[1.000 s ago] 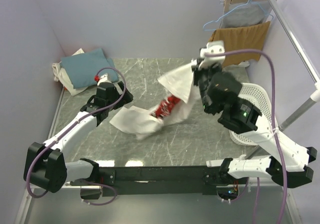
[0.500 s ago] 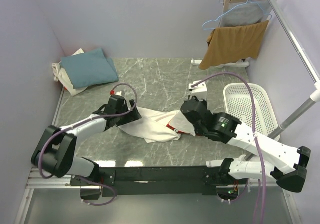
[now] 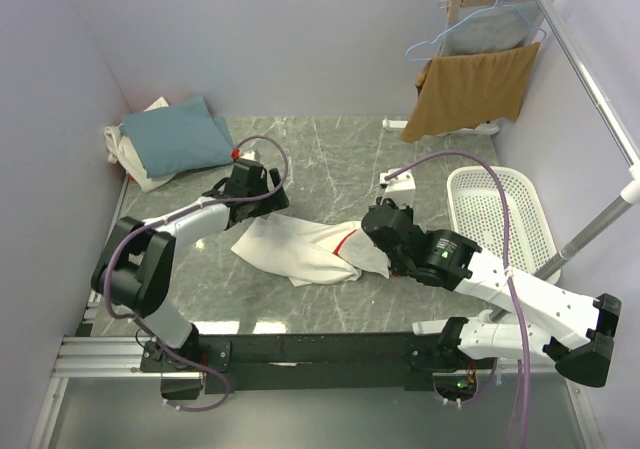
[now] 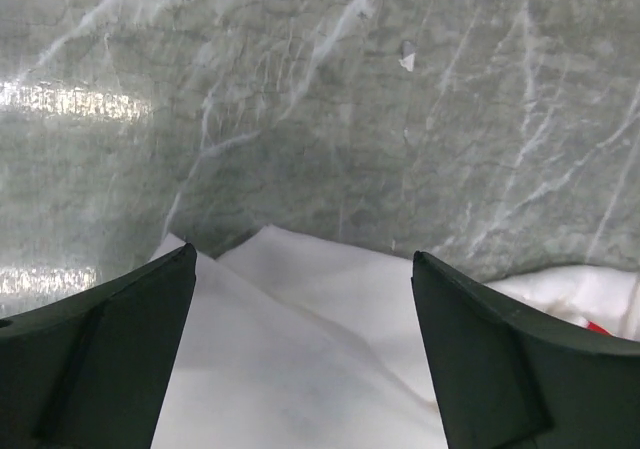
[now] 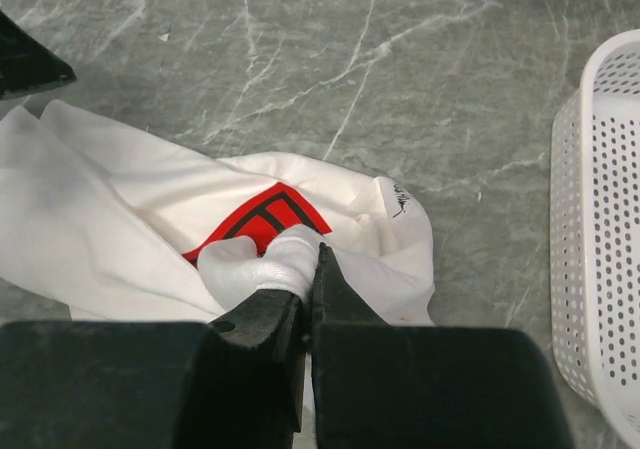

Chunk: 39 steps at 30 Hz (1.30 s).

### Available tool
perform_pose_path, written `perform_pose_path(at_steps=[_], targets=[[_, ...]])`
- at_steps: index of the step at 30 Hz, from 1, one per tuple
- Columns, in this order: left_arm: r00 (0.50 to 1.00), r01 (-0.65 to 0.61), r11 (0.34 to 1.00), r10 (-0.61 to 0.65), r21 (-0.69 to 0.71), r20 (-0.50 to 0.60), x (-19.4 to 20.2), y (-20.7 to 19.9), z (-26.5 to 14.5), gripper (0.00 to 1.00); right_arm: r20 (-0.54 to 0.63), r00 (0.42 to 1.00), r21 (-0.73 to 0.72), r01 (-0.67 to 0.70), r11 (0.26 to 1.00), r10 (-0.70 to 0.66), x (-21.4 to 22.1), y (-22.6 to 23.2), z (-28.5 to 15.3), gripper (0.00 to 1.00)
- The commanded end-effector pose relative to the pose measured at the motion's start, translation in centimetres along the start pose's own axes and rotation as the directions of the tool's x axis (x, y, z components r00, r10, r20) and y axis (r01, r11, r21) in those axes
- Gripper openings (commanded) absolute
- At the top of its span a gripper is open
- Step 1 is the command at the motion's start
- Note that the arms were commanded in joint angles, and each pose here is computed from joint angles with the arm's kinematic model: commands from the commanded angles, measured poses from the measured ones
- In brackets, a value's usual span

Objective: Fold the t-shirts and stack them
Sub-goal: Flatten out the tshirt

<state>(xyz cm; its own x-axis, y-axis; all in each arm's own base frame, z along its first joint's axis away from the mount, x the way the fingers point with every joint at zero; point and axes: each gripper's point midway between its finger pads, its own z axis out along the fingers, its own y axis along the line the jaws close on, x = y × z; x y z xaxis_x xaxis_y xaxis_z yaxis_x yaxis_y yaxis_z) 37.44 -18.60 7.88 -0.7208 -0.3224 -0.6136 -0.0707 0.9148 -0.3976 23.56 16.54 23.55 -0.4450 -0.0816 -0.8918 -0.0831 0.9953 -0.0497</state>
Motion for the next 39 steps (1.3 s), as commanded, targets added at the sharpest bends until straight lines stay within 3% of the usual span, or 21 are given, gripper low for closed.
perform_pose_path(at_steps=[1,9,19,27,39], targets=[[0.997,-0.061,0.997,0.058,-0.053,-0.045,1.4,0.8,1.8,0.92,0.023,0.999,-0.004,-0.039,0.999,0.039,-0.6,0.5,0.3,0.0],[0.992,-0.09,0.994,0.084,-0.06,-0.096,3.9,1.4,3.6,0.84,0.024,0.999,-0.005,-0.047,0.999,0.047,-0.5,0.2,0.4,0.0],[0.987,-0.13,0.991,0.126,-0.039,-0.104,4.4,0.1,4.3,0.68,0.017,0.998,-0.007,-0.064,0.998,0.064,0.1,-0.2,0.5,0.0],[0.99,-0.138,0.99,0.138,-0.022,-0.001,2.0,-1.5,2.8,0.83,0.008,0.998,-0.02,-0.068,0.997,0.069,0.3,0.1,0.8,0.0],[0.98,-0.201,0.977,0.201,-0.07,0.0,1.8,-1.4,4.5,0.88,-0.008,0.998,-0.033,-0.065,0.997,0.064,0.8,0.5,1.1,0.0]])
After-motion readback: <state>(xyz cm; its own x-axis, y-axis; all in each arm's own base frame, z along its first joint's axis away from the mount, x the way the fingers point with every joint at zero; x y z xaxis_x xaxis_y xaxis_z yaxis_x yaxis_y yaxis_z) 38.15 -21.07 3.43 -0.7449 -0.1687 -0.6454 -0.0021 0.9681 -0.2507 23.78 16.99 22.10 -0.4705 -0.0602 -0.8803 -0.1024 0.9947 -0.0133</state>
